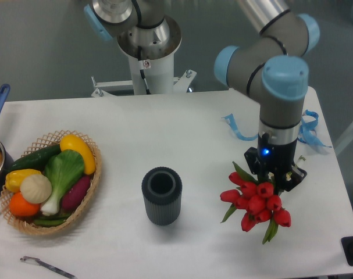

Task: Place the flowers on the table
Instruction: 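Carry the red tulips toward the table beside the black vase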

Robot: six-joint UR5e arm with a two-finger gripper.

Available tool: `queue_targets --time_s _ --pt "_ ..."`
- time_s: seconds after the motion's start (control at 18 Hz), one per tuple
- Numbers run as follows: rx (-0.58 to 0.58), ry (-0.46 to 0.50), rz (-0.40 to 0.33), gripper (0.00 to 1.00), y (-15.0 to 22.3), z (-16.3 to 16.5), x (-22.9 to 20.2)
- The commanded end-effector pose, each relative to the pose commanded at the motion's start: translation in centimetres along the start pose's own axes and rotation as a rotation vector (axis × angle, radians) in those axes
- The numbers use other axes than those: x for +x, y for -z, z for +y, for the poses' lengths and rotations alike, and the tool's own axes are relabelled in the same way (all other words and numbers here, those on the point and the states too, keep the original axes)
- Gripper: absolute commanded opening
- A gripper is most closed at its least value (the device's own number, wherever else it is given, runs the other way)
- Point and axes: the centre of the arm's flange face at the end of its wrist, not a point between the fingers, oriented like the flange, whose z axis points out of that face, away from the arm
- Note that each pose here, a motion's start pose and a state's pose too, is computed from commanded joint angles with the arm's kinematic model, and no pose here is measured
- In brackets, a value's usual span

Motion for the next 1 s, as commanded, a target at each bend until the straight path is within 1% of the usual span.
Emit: queue_targets --time_s 0.06,0.33,0.78,0.83,0.94,1.0 --pt "-0.013 -0.003 0.015 0.40 -1.0 -0.1 0.3" --pt "-0.118 -0.048 0.041 0.40 -4.4 -1.8 1.6" --pt "-0.140 -0.061 0.076 0.40 -7.5 -2.8 2.3" --pt "-0.138 -0.058 0.074 0.40 -7.6 -3.0 2.3" --pt "-0.135 -0.021 0.079 0.41 -8.1 -3.1 2.4" --pt "-0.132 -0.024 0.077 0.41 -8.3 -3.8 2.4"
